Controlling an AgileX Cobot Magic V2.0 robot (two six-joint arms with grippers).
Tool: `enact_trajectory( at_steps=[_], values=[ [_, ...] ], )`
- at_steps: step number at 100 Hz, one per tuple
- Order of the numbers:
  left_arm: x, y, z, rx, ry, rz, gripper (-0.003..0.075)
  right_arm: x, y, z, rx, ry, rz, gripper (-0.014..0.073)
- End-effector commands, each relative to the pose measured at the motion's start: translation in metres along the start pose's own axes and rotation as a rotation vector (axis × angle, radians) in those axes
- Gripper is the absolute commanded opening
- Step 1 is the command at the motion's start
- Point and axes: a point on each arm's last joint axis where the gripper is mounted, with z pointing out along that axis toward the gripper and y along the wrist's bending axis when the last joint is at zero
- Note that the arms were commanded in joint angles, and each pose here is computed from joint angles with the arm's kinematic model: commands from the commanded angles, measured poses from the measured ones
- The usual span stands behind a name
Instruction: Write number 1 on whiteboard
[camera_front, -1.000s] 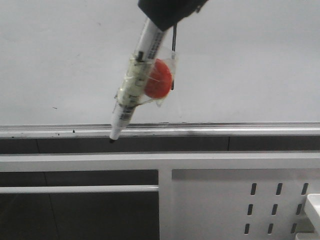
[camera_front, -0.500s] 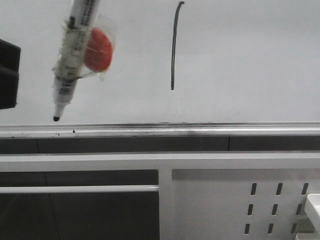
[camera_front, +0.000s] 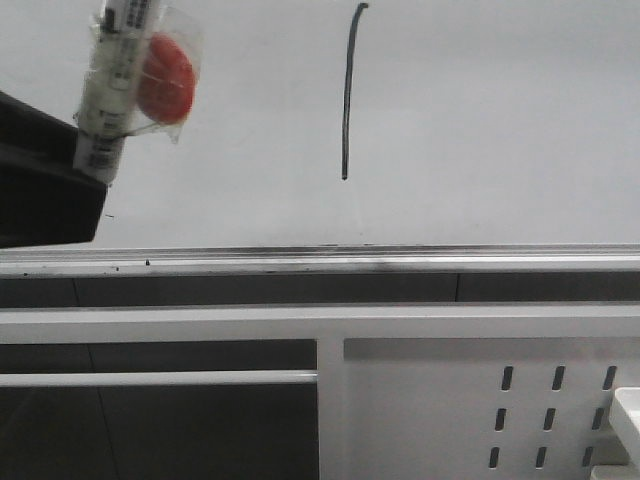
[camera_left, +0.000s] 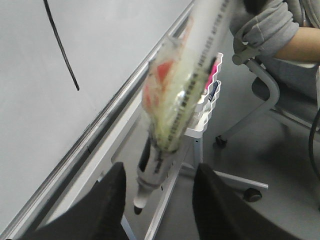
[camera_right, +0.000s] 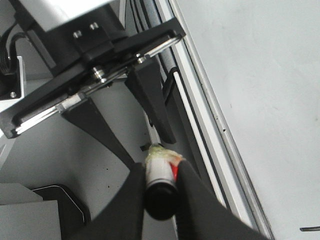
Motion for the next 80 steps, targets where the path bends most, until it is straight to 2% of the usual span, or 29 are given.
enact_trajectory(
  at_steps=[1,21,67,80],
  values=[
    [-0.016,0.006,0.0,-0.011,-0.093,-0.029,0.0283,-0.017,-0.005,-0.014,0.048,-0.121,-0.019,-0.0069],
    [-0.021,0.009,0.0,-0.043,-0.154,-0.036,0.0283,-0.017,-0.005,-0.014,0.048,-0.121,-0.019,-0.0069],
    [-0.021,0.007,0.0,-0.025,-0.164,-0.032,0.0283,-0.012,-0.003,-0.012,0.025,-0.08,-0.011,-0.0069],
    [-0.013,0.005,0.003,-0.005,-0.142,-0.06,0.0283,-0.004,-0.001,-0.006,0.018,-0.056,-0.009,-0.0069]
  ],
)
